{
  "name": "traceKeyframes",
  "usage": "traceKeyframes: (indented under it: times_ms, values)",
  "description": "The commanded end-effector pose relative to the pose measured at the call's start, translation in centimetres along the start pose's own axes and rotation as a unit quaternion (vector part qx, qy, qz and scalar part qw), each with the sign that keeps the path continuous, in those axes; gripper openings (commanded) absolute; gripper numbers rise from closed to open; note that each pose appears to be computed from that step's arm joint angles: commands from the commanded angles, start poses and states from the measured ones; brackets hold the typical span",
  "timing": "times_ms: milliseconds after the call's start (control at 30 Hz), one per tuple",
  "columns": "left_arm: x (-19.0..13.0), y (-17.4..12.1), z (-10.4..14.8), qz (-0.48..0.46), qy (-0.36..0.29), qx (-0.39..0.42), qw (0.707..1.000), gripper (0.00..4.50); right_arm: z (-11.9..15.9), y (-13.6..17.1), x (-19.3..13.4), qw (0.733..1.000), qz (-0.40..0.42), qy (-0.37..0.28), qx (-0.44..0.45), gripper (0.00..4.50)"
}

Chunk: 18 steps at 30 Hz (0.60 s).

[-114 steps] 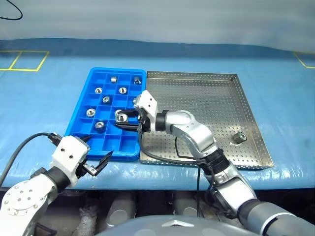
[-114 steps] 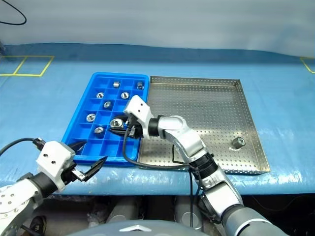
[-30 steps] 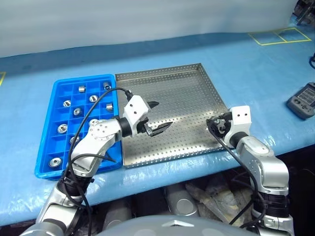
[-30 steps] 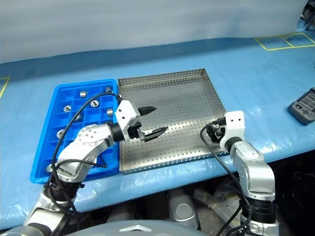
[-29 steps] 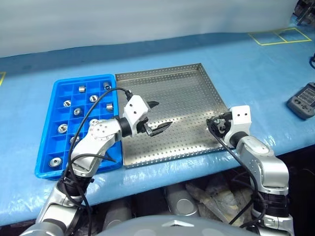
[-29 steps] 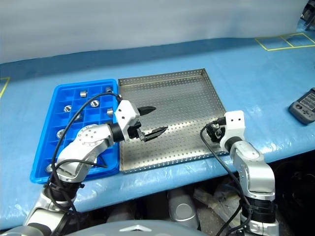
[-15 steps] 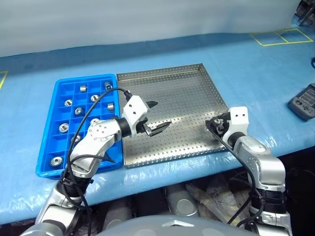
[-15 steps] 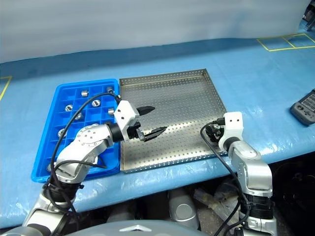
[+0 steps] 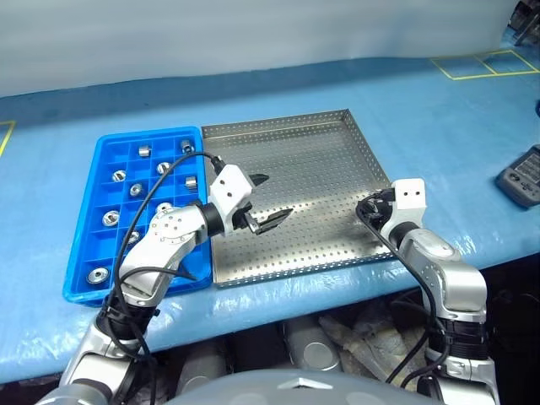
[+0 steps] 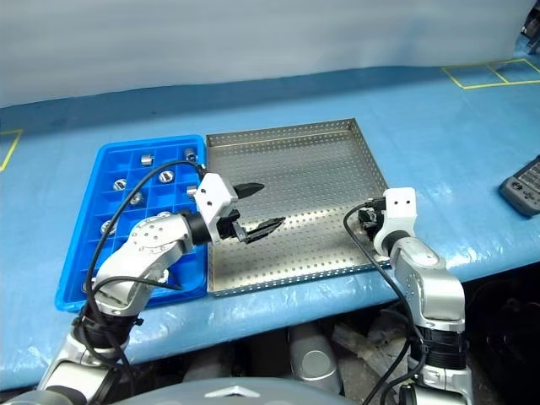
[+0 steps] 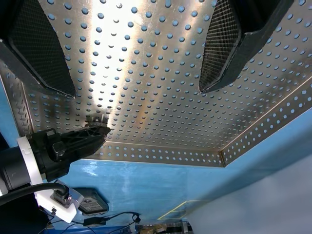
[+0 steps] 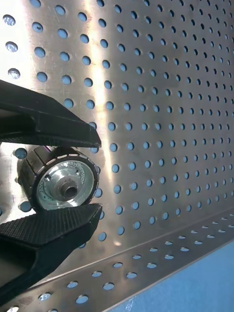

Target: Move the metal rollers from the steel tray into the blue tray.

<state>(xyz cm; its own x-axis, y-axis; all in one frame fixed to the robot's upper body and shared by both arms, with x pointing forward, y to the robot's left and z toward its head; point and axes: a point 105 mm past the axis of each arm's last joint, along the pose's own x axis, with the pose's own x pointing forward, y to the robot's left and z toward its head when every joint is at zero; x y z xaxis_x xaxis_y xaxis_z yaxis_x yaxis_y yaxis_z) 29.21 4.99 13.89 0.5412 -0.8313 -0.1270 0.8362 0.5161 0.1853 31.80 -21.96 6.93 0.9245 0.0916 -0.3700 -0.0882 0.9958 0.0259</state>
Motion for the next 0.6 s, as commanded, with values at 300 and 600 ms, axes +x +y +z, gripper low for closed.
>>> traceKeyframes:
  times_ms: [300, 600]
  values:
    - [-0.4, 0.1, 1.6, 0.007, -0.023, 0.026, 0.999, 4.41, 1.1, 0.0, -0.3, 1.0, 0.005, -0.023, -0.006, 1.05]
    - [-0.3, 0.1, 1.6, 0.007, -0.022, 0.027, 0.999, 4.41, 2.6, 1.6, -0.8, 0.997, 0.044, -0.055, -0.014, 0.82]
